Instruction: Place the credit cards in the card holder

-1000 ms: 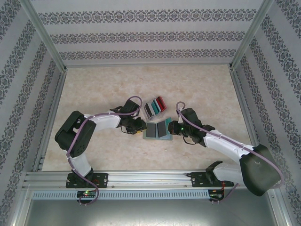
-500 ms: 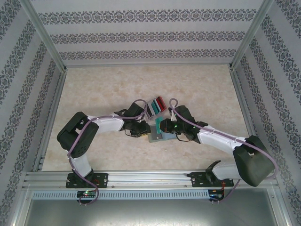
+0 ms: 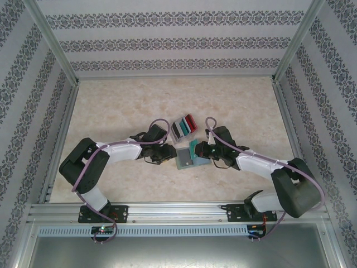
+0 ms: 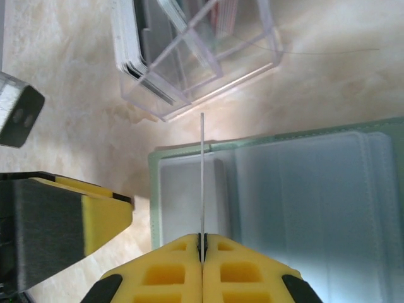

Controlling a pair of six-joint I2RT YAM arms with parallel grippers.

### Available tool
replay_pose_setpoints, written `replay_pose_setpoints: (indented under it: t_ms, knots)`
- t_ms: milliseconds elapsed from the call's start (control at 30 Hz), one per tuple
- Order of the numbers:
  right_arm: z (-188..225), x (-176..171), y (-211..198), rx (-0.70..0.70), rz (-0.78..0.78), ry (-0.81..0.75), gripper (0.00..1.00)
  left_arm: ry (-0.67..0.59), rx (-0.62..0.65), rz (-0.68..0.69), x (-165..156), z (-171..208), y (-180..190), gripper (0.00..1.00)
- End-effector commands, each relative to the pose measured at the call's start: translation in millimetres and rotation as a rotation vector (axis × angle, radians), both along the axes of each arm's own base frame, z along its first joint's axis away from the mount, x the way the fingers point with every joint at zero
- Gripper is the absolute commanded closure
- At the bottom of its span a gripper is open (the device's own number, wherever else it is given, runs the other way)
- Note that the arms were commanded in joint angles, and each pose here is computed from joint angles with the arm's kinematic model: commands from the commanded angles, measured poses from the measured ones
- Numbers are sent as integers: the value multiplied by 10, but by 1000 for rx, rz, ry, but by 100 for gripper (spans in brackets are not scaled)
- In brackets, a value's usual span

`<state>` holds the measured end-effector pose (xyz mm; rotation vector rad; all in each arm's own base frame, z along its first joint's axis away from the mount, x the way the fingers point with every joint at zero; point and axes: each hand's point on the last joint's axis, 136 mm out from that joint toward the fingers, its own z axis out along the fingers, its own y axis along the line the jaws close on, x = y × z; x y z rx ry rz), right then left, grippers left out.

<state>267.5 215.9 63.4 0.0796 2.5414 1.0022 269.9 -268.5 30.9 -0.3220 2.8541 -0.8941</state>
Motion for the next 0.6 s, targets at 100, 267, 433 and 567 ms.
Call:
replay_pose_setpoints:
  t_ms: [100, 267, 433, 567]
  knots:
    - [-106, -73, 67, 34, 109, 2, 95, -3, -69, -35, 75, 20, -201, 54]
    - [-226, -131, 139, 67, 146, 42, 95, 21, -70, -34, 86, -52, -234, 56]
    - [-360, -230, 114, 78, 149, 83, 95, 43, -26, -34, 80, -130, -195, 62]
    - [-351, -197, -38, 43, 111, 52, 95, 48, -8, -32, 68, -146, -171, 64]
